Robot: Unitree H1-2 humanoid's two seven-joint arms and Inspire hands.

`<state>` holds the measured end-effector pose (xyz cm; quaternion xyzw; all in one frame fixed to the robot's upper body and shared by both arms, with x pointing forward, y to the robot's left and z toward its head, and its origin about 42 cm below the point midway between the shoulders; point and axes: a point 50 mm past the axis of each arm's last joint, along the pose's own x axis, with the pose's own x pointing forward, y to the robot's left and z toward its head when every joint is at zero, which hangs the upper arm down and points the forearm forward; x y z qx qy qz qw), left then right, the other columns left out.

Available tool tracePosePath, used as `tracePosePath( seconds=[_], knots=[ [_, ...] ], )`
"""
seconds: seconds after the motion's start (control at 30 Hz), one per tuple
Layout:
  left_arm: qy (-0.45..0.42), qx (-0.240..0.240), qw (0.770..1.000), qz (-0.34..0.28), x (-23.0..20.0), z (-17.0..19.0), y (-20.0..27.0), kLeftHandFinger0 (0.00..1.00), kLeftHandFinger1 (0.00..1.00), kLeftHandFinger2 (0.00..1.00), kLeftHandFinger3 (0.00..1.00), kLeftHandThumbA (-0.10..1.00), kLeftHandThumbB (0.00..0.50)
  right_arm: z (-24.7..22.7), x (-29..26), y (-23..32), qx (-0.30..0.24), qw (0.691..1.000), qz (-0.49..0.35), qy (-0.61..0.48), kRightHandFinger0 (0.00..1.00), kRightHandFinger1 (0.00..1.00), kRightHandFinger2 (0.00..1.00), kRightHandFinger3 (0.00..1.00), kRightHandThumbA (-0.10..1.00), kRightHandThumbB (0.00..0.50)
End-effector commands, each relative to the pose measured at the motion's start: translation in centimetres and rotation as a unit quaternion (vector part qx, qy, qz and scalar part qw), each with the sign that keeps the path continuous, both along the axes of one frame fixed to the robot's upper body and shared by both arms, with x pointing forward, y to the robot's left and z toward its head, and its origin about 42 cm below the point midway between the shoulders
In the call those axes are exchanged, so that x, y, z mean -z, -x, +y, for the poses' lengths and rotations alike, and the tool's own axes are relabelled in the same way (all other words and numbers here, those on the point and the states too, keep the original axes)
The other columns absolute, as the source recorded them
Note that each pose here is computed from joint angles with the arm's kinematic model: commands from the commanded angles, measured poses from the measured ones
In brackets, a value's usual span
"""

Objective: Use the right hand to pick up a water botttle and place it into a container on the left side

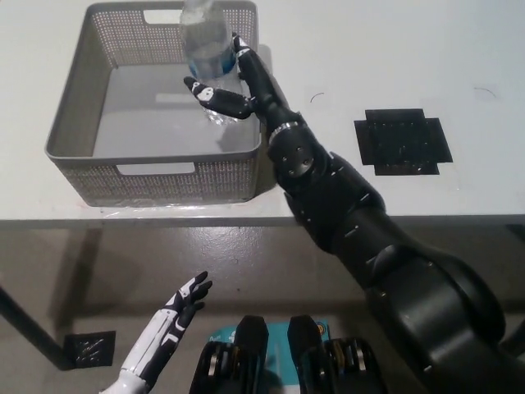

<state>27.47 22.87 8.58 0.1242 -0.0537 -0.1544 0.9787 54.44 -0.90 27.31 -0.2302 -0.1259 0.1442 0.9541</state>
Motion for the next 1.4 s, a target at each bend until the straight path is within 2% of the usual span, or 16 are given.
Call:
tracePosePath(
  seconds=[0.0,0.13,0.27,0.37,0.47,0.63,0.7,0.73,0.83,0.9,1.0,1.13,1.2,1.27,1.37],
  knots=[
    [-0.014,0.026,0.999,-0.021,-1.4,-0.1,-0.9,1.0,1.0,1.0,1.0,1.0,0.176,0.0,-3.0,-0.8,-0.044,0.998,-0.034,0.039,1.0,1.0,1.0,1.0,1.0,0.464],
    [-0.023,0.037,0.999,-0.027,-1.6,-0.2,-1.4,1.0,1.0,1.0,1.0,1.0,0.168,-0.9,-3.0,-1.1,-0.043,0.997,-0.034,0.049,1.0,1.0,1.0,1.0,1.0,0.499],
    [-0.03,0.042,0.998,-0.025,-1.8,-0.3,-1.5,1.0,1.0,1.0,1.0,1.0,0.178,-1.5,-3.0,-1.2,-0.04,0.998,-0.032,0.043,1.0,1.0,1.0,1.0,1.0,0.5],
    [-0.033,0.044,0.998,-0.026,-1.8,-0.3,-1.6,1.0,1.0,1.0,1.0,1.0,0.195,-1.9,-3.5,-1.4,-0.038,0.998,-0.041,0.036,1.0,1.0,1.0,1.0,1.0,0.473],
    [-0.033,0.049,0.998,-0.028,-1.9,-0.4,-1.6,1.0,1.0,1.0,1.0,1.0,0.18,-2.5,-4.2,-1.6,-0.036,0.998,-0.049,0.032,1.0,1.0,1.0,1.0,1.0,0.489],
    [-0.034,0.048,0.998,-0.026,-1.9,-0.3,-1.8,1.0,1.0,1.0,1.0,1.0,0.196,-5.1,-8.6,-1.8,-0.038,0.992,-0.116,-0.022,1.0,1.0,1.0,1.0,1.0,0.454],
    [-0.032,0.049,0.998,-0.028,-1.9,-0.3,-1.9,1.0,1.0,1.0,1.0,1.0,0.194,-6.4,-10.6,-1.3,-0.036,0.988,-0.145,-0.044,1.0,1.0,1.0,1.0,1.0,0.464],
    [-0.032,0.049,0.998,-0.029,-1.9,-0.2,-1.9,1.0,1.0,1.0,1.0,1.0,0.198,-7.5,-11.8,-0.6,-0.035,0.984,-0.165,-0.062,1.0,1.0,1.0,1.0,1.0,0.448],
    [-0.032,0.045,0.998,-0.028,-1.8,-0.2,-1.9,1.0,1.0,1.0,1.0,1.0,0.217,-10.3,-14.2,1.6,-0.028,0.974,-0.208,-0.084,1.0,1.0,1.0,1.0,1.0,0.459],
    [-0.026,0.043,0.998,-0.028,-1.7,-0.1,-1.8,1.0,1.0,1.0,1.0,1.0,0.232,-13.3,-15.0,4.1,-0.023,0.961,-0.252,-0.109,1.0,1.0,1.0,1.0,1.0,0.428],
    [-0.012,0.036,0.999,-0.015,-1.7,0.0,-1.9,1.0,1.0,1.0,1.0,1.0,0.262,-16.2,-14.4,7.5,-0.021,0.949,-0.276,-0.149,1.0,1.0,1.0,1.0,1.0,0.41],
    [-0.017,0.029,0.999,-0.023,-1.7,0.2,-1.5,1.0,1.0,1.0,1.0,1.0,0.21,-19.5,-10.5,12.1,-0.018,0.94,-0.279,-0.194,1.0,1.0,1.0,1.0,1.0,0.446],
    [-0.013,0.025,0.999,-0.024,-1.7,0.4,-1.5,1.0,1.0,1.0,1.0,1.0,0.208,-20.5,-8.2,14.3,-0.018,0.942,-0.27,-0.201,1.0,1.0,1.0,1.0,1.0,0.412],
    [-0.009,0.02,0.999,-0.024,-1.7,0.5,-1.5,1.0,1.0,1.0,1.0,1.0,0.196,-21.4,-5.3,16.7,-0.011,0.943,-0.256,-0.213,1.0,1.0,1.0,1.0,1.0,0.356],
    [-0.003,0.011,1.0,-0.023,-1.7,0.7,-1.6,1.0,1.0,1.0,1.0,1.0,0.187,-21.8,-2.5,18.9,-0.007,0.946,-0.242,-0.218,1.0,1.0,1.0,1.0,1.0,0.344]
  ],
)
